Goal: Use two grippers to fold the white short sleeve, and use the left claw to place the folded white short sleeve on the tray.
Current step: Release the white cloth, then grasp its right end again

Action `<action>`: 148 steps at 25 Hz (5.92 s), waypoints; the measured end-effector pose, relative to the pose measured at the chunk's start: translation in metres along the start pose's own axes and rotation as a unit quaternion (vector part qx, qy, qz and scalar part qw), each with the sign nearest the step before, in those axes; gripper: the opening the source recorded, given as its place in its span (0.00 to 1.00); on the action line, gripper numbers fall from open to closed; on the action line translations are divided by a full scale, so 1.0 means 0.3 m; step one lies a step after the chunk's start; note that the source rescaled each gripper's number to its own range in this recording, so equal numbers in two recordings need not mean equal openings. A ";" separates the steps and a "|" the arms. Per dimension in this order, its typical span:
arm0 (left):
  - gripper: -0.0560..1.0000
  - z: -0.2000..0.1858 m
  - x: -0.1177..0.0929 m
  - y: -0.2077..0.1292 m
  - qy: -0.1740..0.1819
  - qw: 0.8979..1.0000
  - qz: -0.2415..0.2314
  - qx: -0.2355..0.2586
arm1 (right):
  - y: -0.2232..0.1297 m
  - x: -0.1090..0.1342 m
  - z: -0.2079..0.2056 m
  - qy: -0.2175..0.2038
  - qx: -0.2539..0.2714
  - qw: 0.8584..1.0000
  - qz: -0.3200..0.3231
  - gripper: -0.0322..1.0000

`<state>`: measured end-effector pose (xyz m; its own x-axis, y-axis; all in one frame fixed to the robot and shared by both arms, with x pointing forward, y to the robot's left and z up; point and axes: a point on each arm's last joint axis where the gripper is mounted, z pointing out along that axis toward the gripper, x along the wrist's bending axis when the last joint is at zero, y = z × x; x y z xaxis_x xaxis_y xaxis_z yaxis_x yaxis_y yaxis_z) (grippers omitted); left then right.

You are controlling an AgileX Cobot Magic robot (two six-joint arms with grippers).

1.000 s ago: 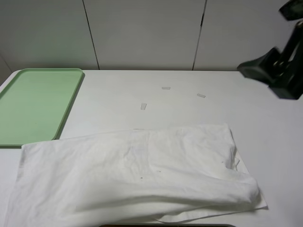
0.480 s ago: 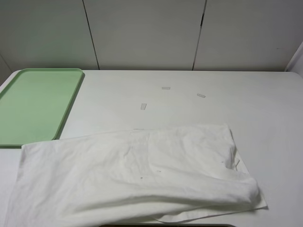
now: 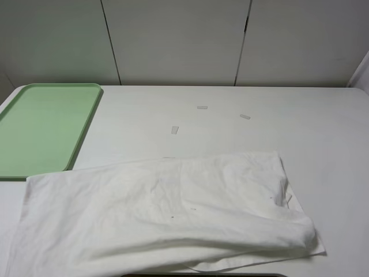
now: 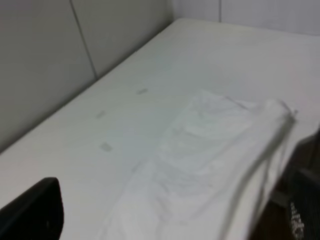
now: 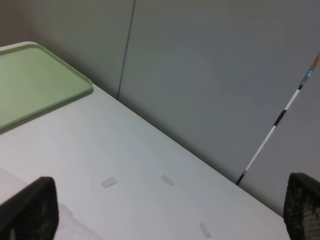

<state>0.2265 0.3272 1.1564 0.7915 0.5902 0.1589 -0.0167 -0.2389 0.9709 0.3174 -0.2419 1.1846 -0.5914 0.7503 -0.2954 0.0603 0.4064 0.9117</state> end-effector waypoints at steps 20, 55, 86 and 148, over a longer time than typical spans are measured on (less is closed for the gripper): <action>0.89 0.147 -0.074 -0.338 -0.037 0.986 -0.061 0.153 | -0.001 0.005 0.000 0.008 0.001 1.000 0.008 0.99; 0.89 0.147 -0.085 -0.335 0.352 0.899 -0.191 0.175 | -0.039 0.018 -0.003 0.023 0.066 0.994 0.083 0.99; 0.89 0.147 -0.084 -0.334 0.353 0.900 -0.189 0.172 | -0.123 0.056 -0.032 0.063 0.221 0.963 0.141 1.00; 0.89 0.147 -0.084 -0.334 0.353 0.900 -0.189 0.172 | -0.565 -0.313 0.547 0.003 0.485 0.796 0.362 1.00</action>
<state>0.2353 0.3022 1.0474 0.1130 0.9934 0.0200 0.4585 -0.0700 0.8859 0.4948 -0.2957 1.0110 -0.1220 0.9699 0.2107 0.9781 0.0814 0.1916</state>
